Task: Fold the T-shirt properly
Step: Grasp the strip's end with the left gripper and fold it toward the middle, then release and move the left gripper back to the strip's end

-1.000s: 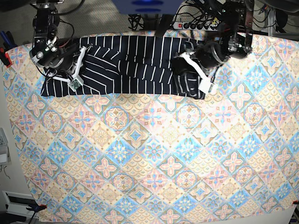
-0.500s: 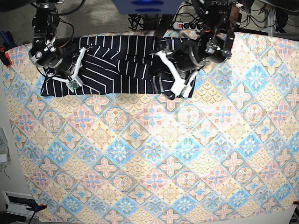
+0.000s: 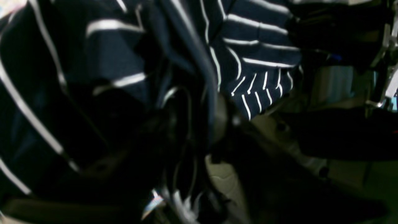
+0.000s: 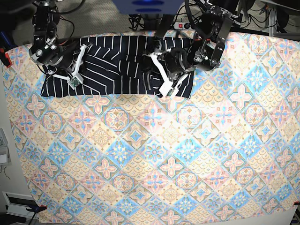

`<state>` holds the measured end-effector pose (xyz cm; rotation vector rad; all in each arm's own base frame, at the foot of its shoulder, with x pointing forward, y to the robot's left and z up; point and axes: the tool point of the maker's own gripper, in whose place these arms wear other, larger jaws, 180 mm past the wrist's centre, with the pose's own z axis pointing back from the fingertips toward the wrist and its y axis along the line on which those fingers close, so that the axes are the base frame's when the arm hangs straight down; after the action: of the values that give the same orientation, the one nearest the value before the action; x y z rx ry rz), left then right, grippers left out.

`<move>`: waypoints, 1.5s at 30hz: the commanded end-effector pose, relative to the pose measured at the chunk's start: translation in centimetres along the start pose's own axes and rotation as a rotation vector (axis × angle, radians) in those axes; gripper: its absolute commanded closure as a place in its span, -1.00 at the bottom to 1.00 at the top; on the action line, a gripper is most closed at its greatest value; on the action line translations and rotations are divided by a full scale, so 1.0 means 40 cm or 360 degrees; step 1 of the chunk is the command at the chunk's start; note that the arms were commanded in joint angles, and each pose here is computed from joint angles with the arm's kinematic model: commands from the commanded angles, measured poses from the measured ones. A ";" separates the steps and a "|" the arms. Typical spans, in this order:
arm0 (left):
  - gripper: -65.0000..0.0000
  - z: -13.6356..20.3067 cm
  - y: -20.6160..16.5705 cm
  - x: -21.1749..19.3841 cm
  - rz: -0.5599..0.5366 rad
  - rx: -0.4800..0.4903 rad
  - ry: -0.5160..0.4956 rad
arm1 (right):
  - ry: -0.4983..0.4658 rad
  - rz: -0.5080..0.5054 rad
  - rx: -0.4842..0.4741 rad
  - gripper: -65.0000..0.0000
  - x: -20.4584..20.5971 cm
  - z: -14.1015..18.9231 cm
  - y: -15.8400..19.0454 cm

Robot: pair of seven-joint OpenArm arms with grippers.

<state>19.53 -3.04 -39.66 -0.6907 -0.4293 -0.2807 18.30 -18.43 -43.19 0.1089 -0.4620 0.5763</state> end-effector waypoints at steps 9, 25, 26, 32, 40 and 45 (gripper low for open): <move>-0.35 0.007 -0.079 0.061 -0.0242 -0.0117 -0.0061 | -0.0057 0.0025 -0.0027 0.88 0.027 0.012 -0.017; -0.20 0.129 0.061 0.037 -0.0243 0.0133 -0.0150 | -0.0064 0.0029 -0.0019 0.88 0.032 0.010 -0.012; -0.14 0.127 0.065 0.032 -0.0235 0.0137 -0.0141 | -0.0064 0.0029 -0.0019 0.88 0.032 0.010 -0.012; 0.33 0.123 0.076 0.029 -0.0223 0.0148 -0.0126 | -0.0064 0.0031 -0.0017 0.88 0.032 0.010 -0.011; 0.55 0.185 0.125 -0.037 -0.0172 0.0251 -0.0074 | -0.0058 0.0027 -0.0014 0.88 0.029 0.008 -0.011; 0.23 0.282 0.237 -0.027 -0.0022 0.0475 -0.0183 | -0.0059 0.0022 -0.0011 0.88 0.029 0.007 -0.008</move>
<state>18.76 11.67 -38.27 -0.4026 -0.5509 -0.1763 18.56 -18.03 -43.13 0.1166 -0.4713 0.5786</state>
